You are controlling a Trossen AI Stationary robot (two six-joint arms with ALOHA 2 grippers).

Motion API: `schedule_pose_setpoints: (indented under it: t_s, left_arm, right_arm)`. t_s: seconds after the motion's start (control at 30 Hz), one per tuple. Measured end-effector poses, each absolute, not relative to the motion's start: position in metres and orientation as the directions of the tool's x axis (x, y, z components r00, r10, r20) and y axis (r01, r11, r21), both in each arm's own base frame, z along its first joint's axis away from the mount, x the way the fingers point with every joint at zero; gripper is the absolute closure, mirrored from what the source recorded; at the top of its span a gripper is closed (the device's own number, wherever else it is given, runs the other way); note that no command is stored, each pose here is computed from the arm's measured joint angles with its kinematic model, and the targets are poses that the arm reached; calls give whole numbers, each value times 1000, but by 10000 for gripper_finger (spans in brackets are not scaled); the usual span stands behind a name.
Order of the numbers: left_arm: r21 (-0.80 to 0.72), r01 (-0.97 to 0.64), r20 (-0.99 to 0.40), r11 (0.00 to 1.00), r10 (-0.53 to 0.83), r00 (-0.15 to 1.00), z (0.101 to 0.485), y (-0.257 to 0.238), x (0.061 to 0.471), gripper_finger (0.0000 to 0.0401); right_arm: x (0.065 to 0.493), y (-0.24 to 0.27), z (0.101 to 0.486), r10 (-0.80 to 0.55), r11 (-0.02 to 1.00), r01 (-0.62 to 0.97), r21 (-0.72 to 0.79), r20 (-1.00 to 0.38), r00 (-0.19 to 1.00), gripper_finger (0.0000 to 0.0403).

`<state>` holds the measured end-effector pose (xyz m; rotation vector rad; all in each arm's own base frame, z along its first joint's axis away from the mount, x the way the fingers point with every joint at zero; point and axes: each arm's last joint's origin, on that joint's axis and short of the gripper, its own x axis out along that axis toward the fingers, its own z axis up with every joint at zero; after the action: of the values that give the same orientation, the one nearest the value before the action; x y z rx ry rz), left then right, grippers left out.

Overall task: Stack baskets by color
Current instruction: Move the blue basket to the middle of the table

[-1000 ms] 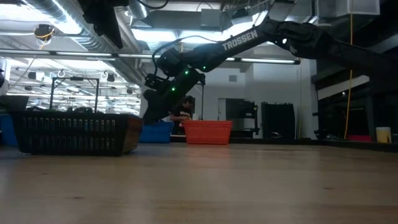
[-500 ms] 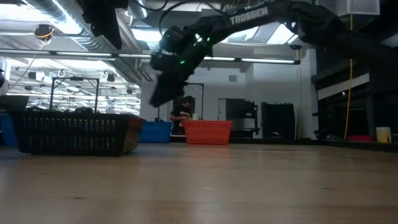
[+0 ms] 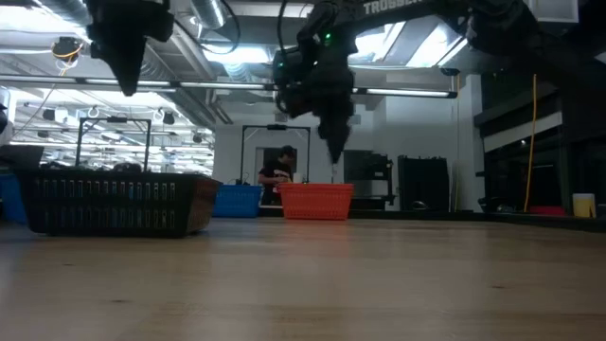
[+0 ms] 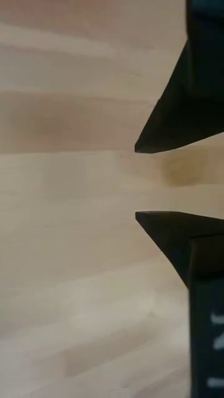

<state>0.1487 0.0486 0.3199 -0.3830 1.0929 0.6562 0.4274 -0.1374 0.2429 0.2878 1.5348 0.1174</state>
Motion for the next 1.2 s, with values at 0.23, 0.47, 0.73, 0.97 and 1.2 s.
schedule_pose_setpoints:
  t_s: [0.23,0.47,0.73,0.97,1.2]
  left_arm:
    - [47,-677,-939,734,265,221,309,46,161,305]
    - [173,-720,-975,672,223,-26,248,49,171,305]
    - [187,-754,-976,629,206,-69,178,58,184,305]
    - [75,-734,-932,675,310,190,156,100,236,305]
    - [-138,-573,-815,808,236,530,168,130,318,305]
  right_arm:
    - [371,-120,280,147,968,208,140,-989,-18,240]
    - [301,-94,299,41,945,318,82,-990,133,240]
    - [221,-64,303,31,898,428,105,-984,175,240]
    - [175,-50,306,-15,840,527,129,-966,259,240]
    - [152,-44,304,-47,816,561,137,-952,302,240]
